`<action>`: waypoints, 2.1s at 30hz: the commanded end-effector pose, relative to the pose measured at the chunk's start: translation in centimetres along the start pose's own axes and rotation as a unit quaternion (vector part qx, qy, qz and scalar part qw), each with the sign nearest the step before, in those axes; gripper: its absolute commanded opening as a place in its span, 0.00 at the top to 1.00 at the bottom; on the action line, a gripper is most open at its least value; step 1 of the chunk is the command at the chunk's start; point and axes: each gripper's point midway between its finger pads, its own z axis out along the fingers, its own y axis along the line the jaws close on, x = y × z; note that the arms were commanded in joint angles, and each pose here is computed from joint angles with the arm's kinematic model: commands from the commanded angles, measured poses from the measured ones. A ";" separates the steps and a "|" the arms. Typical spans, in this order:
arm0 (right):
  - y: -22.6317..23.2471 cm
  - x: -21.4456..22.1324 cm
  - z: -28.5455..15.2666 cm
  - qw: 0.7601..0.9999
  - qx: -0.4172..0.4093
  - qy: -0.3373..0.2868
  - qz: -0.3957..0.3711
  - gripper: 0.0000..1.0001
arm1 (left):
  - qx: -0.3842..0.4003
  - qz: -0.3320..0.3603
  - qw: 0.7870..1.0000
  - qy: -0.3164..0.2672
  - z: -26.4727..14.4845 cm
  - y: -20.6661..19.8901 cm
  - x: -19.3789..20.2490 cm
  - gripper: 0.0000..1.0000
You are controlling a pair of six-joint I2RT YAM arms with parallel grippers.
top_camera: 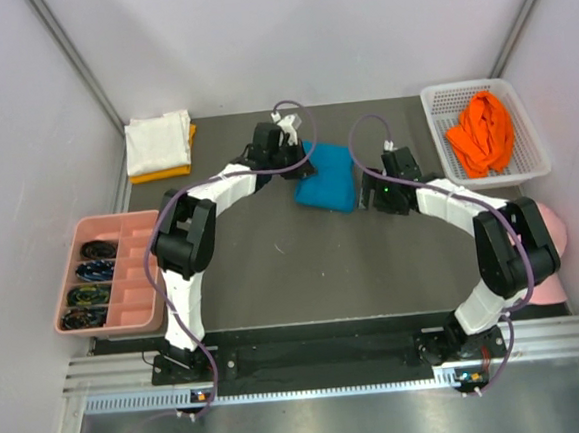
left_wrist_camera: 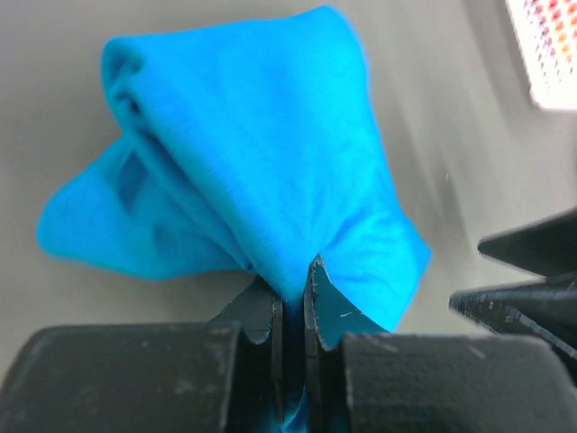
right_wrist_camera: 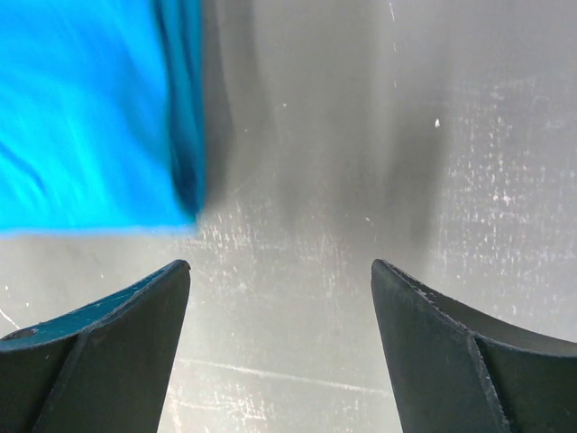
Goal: Fold and stack the t-shirts
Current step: Put the neatly folded tshirt into the corner of the board with the left arm
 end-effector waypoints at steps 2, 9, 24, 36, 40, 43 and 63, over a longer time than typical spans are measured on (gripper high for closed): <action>0.9 -0.8 -0.8 0.999 -0.015 -0.031 0.000 0.18 | -0.026 0.075 0.996 -0.050 -2.4 -1.4 -6.0 1.00; 1.2 -0.2 -0.5 0.999 -0.031 -0.025 0.004 0.18 | -0.076 0.144 0.985 -0.049 -3.1 -0.1 -8.9 1.00; 1.6 0.6 0.4 0.999 -0.044 -0.008 0.007 0.18 | -0.153 0.222 0.963 0.000 -6.5 11.7 -14.3 1.00; 1.2 2.2 2.4 0.999 -0.039 0.027 0.009 0.19 | -0.221 0.233 0.946 -0.044 -12.8 20.0 -19.3 1.00; 1.1 3.0 3.1 0.998 -0.035 0.044 0.008 0.19 | -0.241 0.240 0.939 -0.053 -14.6 21.6 -20.2 1.00; 1.0 3.5 3.5 0.998 -0.031 0.053 0.005 0.19 | -0.232 0.242 0.939 -0.074 -15.8 22.0 -21.3 1.00; 1.4 5.3 5.3 0.996 -0.021 0.087 -0.001 0.19 | -0.220 0.226 0.934 -0.168 -24.8 25.4 -25.7 1.00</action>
